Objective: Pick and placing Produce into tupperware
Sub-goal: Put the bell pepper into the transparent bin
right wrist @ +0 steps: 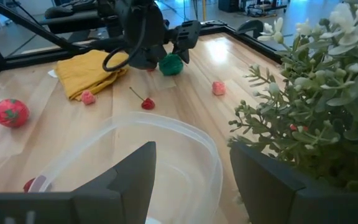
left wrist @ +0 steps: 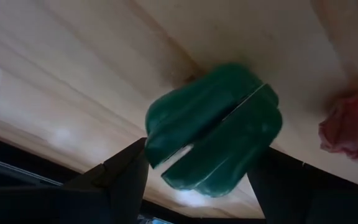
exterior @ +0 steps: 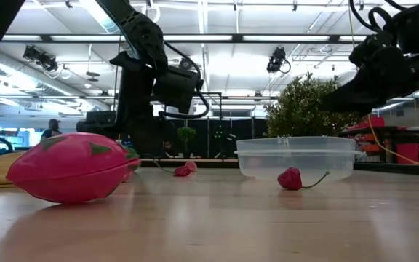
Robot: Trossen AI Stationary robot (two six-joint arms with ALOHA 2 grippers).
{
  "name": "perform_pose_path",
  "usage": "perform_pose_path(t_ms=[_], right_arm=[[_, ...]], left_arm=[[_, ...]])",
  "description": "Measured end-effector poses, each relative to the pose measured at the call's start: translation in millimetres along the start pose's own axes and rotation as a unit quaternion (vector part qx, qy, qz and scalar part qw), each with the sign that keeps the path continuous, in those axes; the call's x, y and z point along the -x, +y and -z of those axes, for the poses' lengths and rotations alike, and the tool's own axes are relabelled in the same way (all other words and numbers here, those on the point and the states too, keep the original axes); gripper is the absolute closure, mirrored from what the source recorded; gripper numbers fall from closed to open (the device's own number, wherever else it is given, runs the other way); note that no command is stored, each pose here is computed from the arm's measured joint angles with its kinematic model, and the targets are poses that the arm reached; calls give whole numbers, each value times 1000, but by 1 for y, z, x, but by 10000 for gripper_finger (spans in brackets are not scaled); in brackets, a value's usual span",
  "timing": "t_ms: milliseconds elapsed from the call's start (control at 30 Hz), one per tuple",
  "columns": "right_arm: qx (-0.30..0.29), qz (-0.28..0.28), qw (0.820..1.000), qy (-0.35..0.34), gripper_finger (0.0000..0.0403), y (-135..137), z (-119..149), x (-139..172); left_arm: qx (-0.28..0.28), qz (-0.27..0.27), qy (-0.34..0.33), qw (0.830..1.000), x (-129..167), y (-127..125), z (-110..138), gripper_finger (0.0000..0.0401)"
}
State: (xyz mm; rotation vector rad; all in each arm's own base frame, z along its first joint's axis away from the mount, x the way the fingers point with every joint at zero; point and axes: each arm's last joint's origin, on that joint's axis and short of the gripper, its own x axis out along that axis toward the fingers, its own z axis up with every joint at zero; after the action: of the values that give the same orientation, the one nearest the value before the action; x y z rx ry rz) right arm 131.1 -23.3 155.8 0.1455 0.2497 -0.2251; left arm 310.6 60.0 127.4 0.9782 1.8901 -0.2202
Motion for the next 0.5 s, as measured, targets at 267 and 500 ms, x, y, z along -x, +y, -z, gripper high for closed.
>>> perform_pose_path(t_ms=[267, 500], right_arm=[[0, 0, 1000, 2, 186, 0, 0, 0], [0, 0, 1000, 2, 186, 0, 0, 0]], left_arm=[[-10, -11, -3, 1000, 7, -6, -7, 142], [-9, -17, -7, 1000, 8, -7, -10, 155]])
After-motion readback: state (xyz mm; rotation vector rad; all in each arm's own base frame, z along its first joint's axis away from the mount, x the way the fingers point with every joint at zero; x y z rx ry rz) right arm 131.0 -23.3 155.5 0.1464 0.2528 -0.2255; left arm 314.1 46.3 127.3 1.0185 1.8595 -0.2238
